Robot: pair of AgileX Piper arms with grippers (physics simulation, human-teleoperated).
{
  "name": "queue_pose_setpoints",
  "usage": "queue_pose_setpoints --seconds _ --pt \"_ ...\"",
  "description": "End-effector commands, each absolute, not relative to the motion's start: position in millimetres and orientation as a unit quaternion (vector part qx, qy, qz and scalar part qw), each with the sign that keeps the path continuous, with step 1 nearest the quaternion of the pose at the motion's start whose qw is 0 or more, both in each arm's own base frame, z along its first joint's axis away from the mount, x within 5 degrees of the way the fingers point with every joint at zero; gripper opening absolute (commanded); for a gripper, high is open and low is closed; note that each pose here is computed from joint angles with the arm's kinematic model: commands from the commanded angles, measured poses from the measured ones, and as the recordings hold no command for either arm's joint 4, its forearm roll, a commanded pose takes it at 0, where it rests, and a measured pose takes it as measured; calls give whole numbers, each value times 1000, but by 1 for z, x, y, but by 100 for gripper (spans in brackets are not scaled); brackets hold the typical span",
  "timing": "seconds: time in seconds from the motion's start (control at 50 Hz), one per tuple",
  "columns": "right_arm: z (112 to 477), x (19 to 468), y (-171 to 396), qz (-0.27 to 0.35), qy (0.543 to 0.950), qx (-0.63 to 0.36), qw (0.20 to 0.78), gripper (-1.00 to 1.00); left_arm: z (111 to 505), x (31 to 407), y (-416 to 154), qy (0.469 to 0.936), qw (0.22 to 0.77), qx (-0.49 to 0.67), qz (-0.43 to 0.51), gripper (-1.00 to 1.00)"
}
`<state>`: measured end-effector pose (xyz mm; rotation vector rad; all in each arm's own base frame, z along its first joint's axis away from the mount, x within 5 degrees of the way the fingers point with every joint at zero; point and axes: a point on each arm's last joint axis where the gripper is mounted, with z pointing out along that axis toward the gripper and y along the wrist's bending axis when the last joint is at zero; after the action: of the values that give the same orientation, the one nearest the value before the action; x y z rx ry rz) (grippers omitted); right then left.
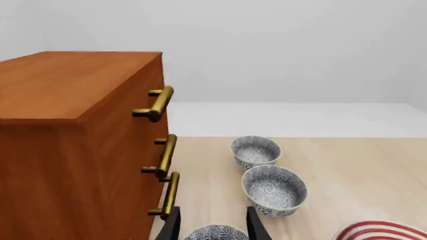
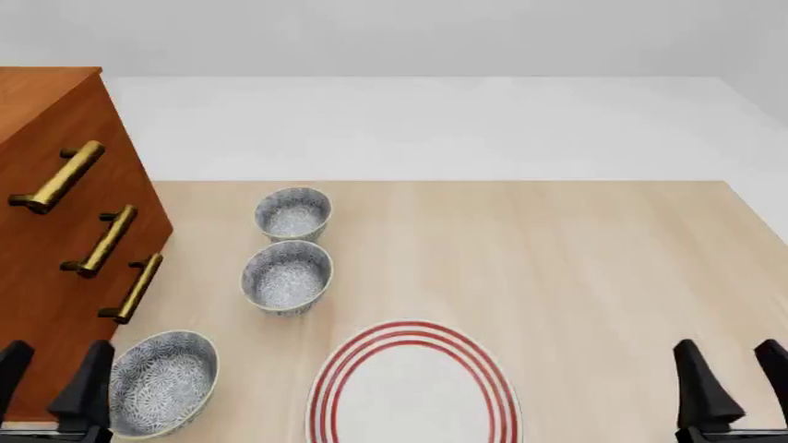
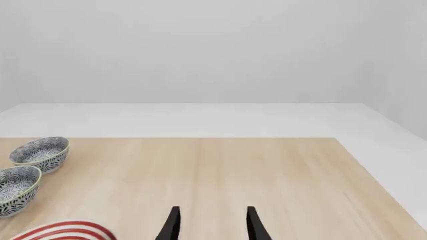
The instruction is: Open the top drawer of the cabinet.
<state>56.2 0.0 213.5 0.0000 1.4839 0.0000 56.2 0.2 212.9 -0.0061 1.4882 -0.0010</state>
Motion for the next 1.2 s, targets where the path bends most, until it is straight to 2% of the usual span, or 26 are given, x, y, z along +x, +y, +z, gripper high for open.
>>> queue_pose_setpoints --seconds 0.02,0.46,0.76,1.2 --pt "214 57 0 0 676 0 737 100 211 57 1 685 728 -17 -1 100" --pt "214 57 0 0 676 0 737 100 211 56 1 683 730 15 24 100" --pt "214 57 0 0 676 0 737 100 231 53 0 622 755 134 158 100" --pt "214 57 0 0 676 0 737 100 237 52 -2 569 729 246 290 100"
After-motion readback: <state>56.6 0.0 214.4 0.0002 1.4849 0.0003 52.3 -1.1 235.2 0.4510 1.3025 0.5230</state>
